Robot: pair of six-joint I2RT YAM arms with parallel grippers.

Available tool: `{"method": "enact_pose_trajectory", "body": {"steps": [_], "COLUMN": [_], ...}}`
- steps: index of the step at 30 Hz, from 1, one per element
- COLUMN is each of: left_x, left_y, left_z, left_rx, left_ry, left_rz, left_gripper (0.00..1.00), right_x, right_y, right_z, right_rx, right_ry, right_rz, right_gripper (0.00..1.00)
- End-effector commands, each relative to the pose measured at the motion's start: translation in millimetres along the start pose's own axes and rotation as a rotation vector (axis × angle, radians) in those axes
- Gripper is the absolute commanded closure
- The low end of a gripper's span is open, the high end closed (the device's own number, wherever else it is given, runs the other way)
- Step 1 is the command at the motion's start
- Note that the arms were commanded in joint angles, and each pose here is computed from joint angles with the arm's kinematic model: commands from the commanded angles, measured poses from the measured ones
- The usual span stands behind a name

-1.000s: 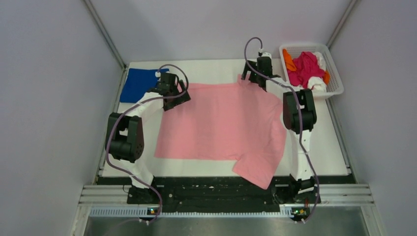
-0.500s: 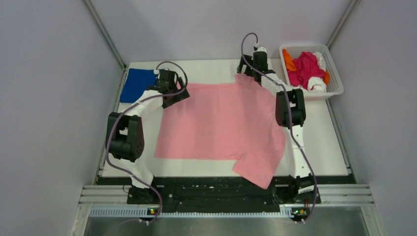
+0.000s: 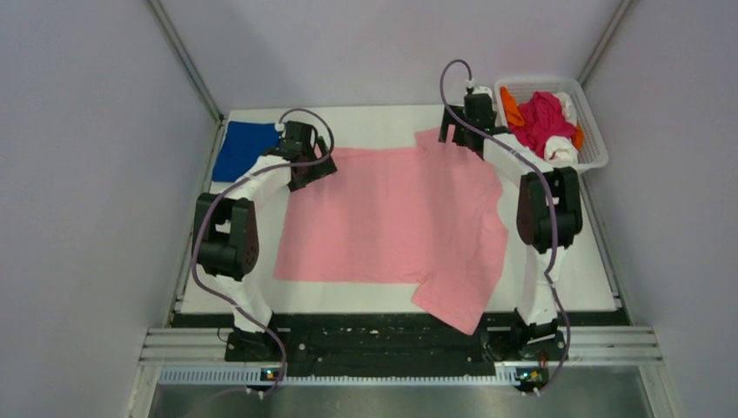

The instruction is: Fold and stack the t-shirts

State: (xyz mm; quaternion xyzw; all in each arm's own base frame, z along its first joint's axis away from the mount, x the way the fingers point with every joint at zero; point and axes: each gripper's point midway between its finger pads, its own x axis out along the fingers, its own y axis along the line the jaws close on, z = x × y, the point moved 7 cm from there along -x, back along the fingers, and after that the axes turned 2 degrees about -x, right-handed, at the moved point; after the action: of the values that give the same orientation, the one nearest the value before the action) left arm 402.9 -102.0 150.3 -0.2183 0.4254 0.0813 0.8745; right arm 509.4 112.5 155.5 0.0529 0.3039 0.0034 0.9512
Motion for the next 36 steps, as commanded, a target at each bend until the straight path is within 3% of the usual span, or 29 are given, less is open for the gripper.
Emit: {"method": "enact_pose_trajectory", "body": {"steps": [1, 9, 23, 29, 36], "left_x": [14, 47, 84, 93, 93], "left_y": [-8, -15, -15, -23, -31], "left_z": [6, 13, 18, 23, 39], "left_rx": [-0.015, -0.044, -0.06, -0.069, -0.067], "left_ry": [0.046, 0.076, 0.117, 0.131, 0.096], "left_rz": [0.009, 0.056, 0.096, 0.051, 0.015], "left_gripper": [0.01, 0.01, 0.01, 0.01, 0.01], "right_x": [-32, -17, 46, 67, 75], "right_y": [-14, -21, -40, -47, -44], "right_z": [-11, -38, -56, -53, -28], "right_rx": [-0.001, 0.004, 0.084, 0.143, 0.11], "right_ry": [0.024, 0.096, 0.17, 0.205, 0.151], "right_rz": [-0.06, -0.081, -0.149, -0.113, -0.097], "right_gripper": [0.01, 0.01, 0.01, 0.01, 0.01]}}
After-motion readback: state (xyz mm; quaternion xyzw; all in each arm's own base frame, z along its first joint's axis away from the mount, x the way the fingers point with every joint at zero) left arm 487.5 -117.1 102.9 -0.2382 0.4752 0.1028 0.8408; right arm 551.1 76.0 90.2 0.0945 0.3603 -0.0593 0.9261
